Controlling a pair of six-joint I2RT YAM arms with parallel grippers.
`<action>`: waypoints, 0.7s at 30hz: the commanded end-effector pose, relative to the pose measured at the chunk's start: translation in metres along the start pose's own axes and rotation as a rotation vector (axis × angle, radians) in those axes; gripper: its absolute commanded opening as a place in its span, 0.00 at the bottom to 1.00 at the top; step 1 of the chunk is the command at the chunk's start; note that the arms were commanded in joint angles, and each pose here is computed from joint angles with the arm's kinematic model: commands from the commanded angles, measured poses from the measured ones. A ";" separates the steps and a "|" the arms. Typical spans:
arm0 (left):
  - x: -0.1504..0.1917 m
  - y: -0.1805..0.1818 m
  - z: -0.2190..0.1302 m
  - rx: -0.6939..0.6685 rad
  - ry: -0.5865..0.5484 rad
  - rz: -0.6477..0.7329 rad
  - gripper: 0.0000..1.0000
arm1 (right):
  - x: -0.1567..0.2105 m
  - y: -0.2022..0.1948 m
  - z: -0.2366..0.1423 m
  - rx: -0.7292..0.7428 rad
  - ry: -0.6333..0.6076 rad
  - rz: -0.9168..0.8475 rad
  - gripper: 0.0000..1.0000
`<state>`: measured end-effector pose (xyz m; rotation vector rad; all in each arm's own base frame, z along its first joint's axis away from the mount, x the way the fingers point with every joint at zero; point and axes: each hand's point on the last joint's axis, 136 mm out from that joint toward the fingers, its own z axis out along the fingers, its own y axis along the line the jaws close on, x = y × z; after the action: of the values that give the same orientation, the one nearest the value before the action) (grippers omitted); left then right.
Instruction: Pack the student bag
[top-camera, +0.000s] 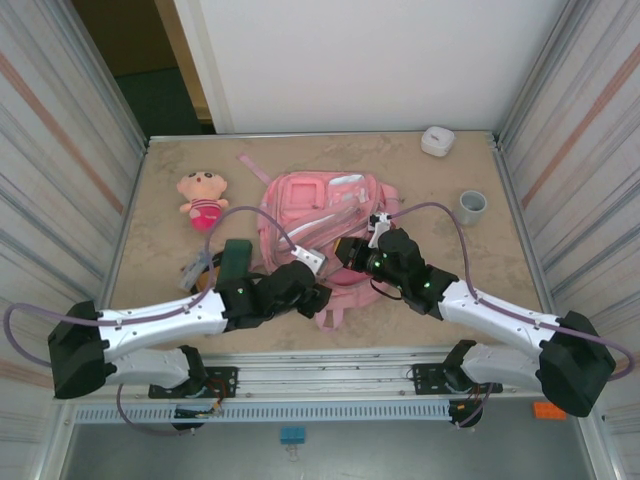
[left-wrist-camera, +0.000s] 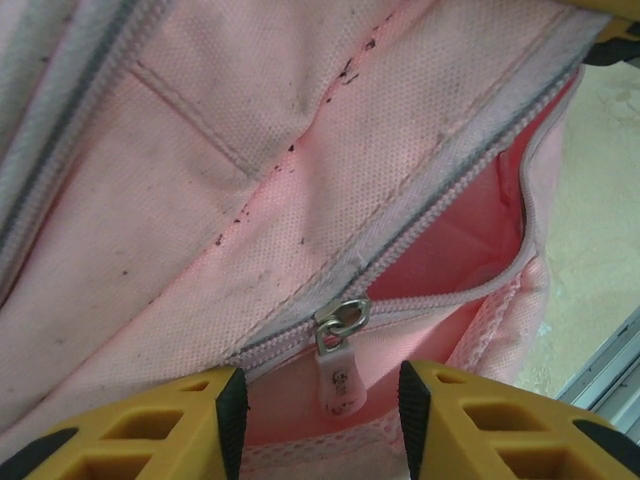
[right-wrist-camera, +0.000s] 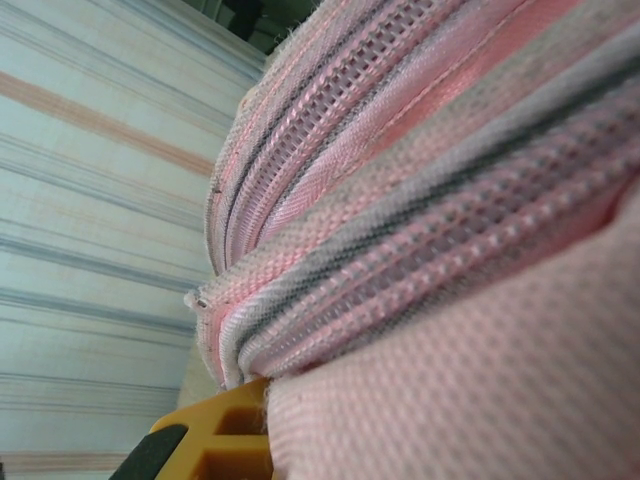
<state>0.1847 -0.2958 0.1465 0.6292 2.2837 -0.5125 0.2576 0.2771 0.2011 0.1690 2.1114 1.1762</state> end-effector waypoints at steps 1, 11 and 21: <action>-0.004 -0.008 0.005 0.024 -0.015 -0.037 0.46 | -0.022 0.044 -0.004 -0.129 -0.065 -0.030 0.09; -0.001 0.013 -0.004 -0.044 -0.055 -0.078 0.04 | -0.026 0.050 -0.011 -0.136 -0.054 -0.023 0.09; -0.026 -0.011 -0.017 0.281 -0.097 -0.308 0.00 | -0.015 0.048 -0.004 -0.140 0.008 -0.056 0.08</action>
<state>0.1880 -0.2911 0.1540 0.4292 2.2988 -0.8090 0.2544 0.2825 0.2055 0.1370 2.1374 1.1975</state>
